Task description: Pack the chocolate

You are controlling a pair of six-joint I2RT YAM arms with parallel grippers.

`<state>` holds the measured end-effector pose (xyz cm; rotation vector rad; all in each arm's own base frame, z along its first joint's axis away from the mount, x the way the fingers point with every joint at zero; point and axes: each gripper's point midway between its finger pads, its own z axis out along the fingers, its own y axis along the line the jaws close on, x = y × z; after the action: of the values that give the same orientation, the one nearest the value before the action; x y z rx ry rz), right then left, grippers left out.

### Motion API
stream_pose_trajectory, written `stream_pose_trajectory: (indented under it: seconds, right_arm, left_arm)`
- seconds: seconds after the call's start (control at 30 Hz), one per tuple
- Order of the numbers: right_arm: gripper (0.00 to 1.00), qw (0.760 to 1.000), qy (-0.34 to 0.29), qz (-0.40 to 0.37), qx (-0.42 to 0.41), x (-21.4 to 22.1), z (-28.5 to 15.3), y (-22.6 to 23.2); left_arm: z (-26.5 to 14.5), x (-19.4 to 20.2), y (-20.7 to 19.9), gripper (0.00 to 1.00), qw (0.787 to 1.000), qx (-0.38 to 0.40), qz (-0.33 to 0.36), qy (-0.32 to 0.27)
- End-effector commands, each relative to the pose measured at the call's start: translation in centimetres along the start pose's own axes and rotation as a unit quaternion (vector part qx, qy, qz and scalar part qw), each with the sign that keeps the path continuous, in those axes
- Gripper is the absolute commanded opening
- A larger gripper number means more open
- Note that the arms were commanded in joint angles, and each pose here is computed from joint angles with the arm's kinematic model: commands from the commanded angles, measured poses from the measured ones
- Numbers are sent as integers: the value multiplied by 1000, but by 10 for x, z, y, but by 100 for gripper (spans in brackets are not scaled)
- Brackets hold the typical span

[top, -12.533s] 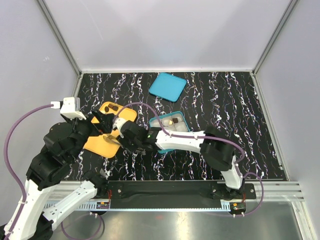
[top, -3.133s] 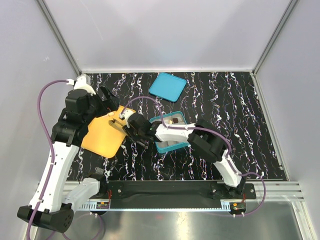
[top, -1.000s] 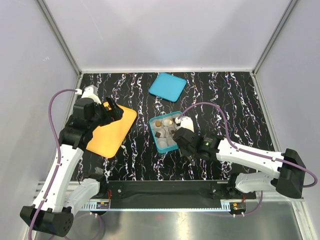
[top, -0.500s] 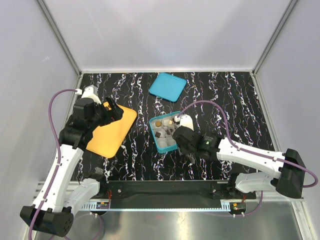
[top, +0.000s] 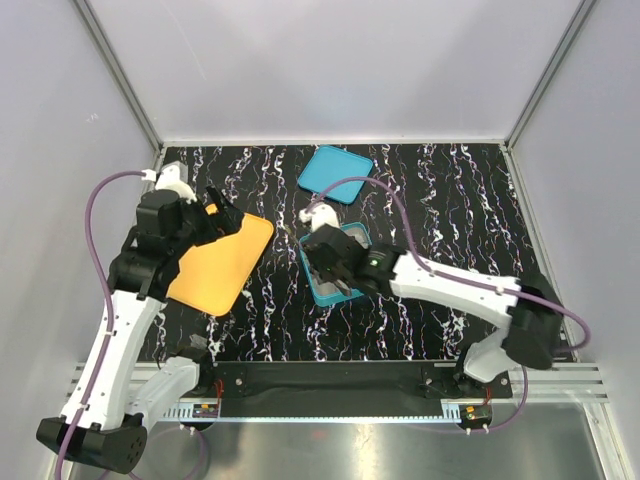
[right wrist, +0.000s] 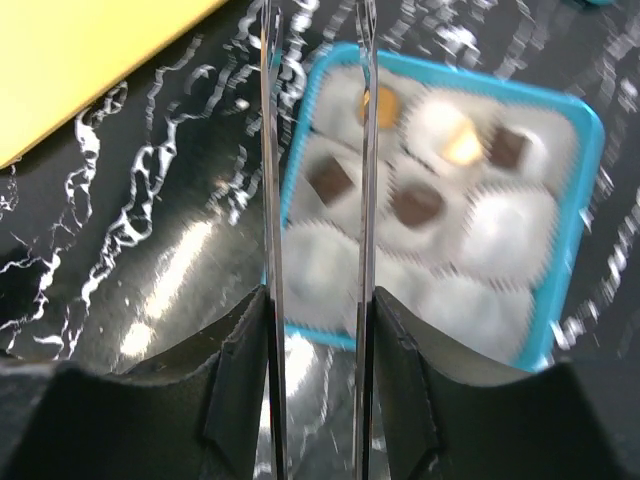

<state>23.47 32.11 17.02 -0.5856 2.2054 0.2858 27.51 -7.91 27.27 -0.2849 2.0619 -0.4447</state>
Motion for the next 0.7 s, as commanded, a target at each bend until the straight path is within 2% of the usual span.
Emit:
stream_pose_trajectory:
  seconds: [0.0, 0.17, 0.4, 0.67]
  right_arm:
    - [49, 996, -65, -31, -53, -51, 24, 36]
    - [50, 990, -93, -40, -96, -80, 60, 71]
    - [50, 980, -94, -97, -146, -79, 115, 111]
    - [50, 971, -109, -128, -169, -86, 144, 136]
  left_arm:
    - [-16, -33, -11, 99, 999, 9, 14, -44]
    - [-19, -51, -14, 99, 998, -5, 12, -56]
    - [-20, -59, -8, 99, 998, -39, -8, -48]
    - [-13, -70, -16, 99, 998, -36, -27, -33]
